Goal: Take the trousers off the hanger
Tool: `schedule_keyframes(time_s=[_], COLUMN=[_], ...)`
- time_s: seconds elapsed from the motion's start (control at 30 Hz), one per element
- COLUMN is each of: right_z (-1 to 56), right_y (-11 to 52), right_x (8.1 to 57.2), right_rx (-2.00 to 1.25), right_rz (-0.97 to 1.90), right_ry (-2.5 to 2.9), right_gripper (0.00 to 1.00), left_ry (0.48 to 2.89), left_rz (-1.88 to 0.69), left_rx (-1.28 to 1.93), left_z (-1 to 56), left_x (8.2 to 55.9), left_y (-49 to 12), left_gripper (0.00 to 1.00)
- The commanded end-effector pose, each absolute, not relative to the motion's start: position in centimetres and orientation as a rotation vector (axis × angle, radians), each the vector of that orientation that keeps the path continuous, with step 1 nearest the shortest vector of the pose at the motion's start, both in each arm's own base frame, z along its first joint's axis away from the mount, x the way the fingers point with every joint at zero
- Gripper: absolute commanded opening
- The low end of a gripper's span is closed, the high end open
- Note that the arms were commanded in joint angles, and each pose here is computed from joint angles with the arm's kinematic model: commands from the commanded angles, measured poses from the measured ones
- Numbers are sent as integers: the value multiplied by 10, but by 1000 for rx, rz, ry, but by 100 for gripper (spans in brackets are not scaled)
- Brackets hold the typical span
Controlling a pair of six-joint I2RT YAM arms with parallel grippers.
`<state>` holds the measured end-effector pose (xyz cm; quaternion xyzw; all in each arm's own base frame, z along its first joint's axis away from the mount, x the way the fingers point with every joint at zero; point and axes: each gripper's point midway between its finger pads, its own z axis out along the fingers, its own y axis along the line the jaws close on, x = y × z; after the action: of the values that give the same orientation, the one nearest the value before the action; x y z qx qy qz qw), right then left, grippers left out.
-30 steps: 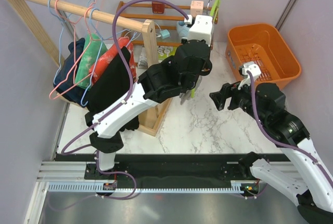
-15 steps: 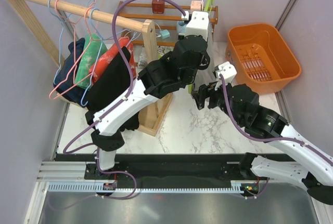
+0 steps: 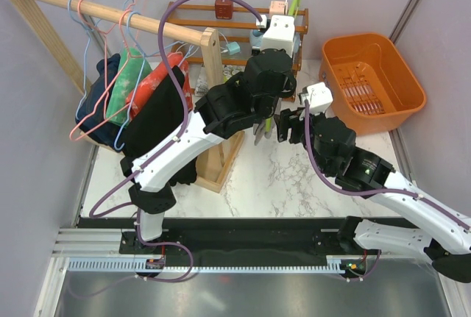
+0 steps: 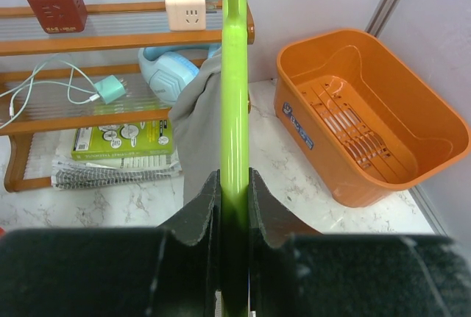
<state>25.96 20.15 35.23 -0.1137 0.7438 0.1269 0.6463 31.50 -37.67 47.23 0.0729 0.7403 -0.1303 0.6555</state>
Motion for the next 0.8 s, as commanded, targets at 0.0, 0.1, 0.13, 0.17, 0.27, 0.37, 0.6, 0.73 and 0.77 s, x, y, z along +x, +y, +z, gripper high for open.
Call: schedule_keyframes(time_s=[0.0,0.1,0.13,0.17,0.27,0.37,0.6,0.73,0.77], right_z=[364,365,364,362,356,353,354,352,349], right_y=[208,214,214,212,211,209,195,185,183], right_x=[265,262,260,257,257,260,266,265,266], right_rx=[-218,-237,-241,-241,-244,-231,-205,-191,-186], right_rz=[312,358,366,373,372,346,248,211,199], right_ry=[1641,1643,1647,1646,1653,1661,1653,1652,1657], right_gripper=[72,71,71,71,72,73,71,69,69], left_ry=[1542,1540,1540,1538,1537,1527,1529,1529,1527], left_rz=[-441,-430,-427,-420,-423,-437,-455,-459,-464], left_rx=[23,25,29,32,33,42,53,58,56], left_z=[537,539,539,539,540,544,545,546,547], left_x=[307,307,307,308,307,306,302,301,300], left_y=[-356,-352,-352,-351,-350,-352,-350,-349,-348], left_gripper=[2,2,2,2,2,2,2,2,2])
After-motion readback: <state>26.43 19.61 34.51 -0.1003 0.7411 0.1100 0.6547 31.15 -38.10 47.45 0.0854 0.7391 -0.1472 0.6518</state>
